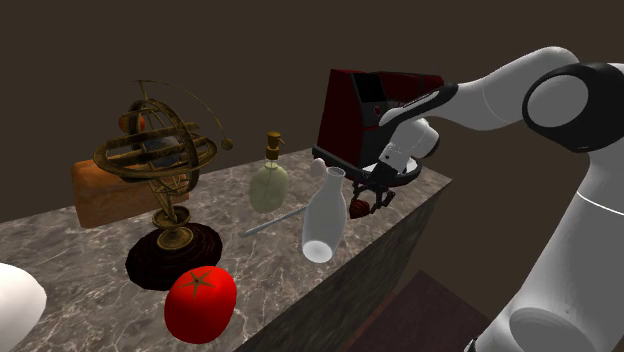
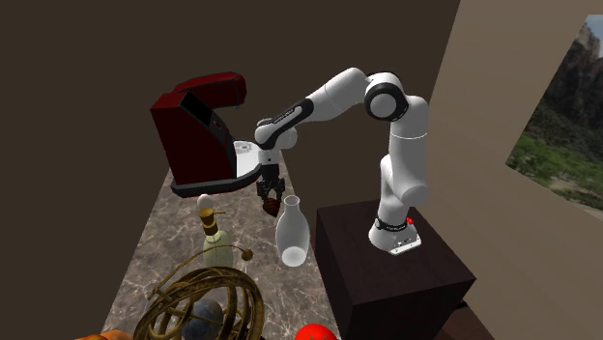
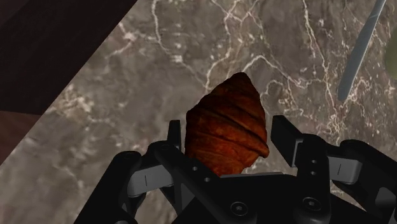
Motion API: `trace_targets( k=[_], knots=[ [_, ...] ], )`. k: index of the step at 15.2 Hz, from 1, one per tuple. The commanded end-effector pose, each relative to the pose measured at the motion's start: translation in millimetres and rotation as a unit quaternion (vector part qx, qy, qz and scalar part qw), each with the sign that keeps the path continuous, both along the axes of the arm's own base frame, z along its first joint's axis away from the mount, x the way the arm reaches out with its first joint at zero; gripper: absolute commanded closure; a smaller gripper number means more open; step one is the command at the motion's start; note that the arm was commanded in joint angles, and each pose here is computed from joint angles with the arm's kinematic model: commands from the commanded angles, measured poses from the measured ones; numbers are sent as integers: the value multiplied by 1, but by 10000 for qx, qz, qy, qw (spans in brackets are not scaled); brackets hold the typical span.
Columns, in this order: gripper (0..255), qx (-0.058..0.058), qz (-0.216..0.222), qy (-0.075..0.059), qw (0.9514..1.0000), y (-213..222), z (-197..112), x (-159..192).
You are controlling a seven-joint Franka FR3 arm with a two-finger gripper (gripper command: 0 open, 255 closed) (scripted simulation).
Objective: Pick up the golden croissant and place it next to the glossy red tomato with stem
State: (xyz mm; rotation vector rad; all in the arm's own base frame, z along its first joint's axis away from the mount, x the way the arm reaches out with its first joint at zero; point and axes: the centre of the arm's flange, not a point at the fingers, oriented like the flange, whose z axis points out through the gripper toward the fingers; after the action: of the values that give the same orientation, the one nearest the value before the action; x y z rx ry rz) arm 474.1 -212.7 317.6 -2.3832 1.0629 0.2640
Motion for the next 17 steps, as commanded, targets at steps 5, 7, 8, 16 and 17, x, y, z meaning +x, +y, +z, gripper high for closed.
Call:
trace_targets(
  k=[5, 7, 8, 16, 17],
  knots=[
    [255, 1, 2, 2, 10000, 0, 0, 0],
    [255, 1, 2, 2, 10000, 0, 0, 0],
    [255, 1, 2, 2, 10000, 0, 0, 0],
    [255, 1, 2, 2, 10000, 0, 42, 0],
    [255, 1, 2, 2, 10000, 0, 47, 0]
  ],
)
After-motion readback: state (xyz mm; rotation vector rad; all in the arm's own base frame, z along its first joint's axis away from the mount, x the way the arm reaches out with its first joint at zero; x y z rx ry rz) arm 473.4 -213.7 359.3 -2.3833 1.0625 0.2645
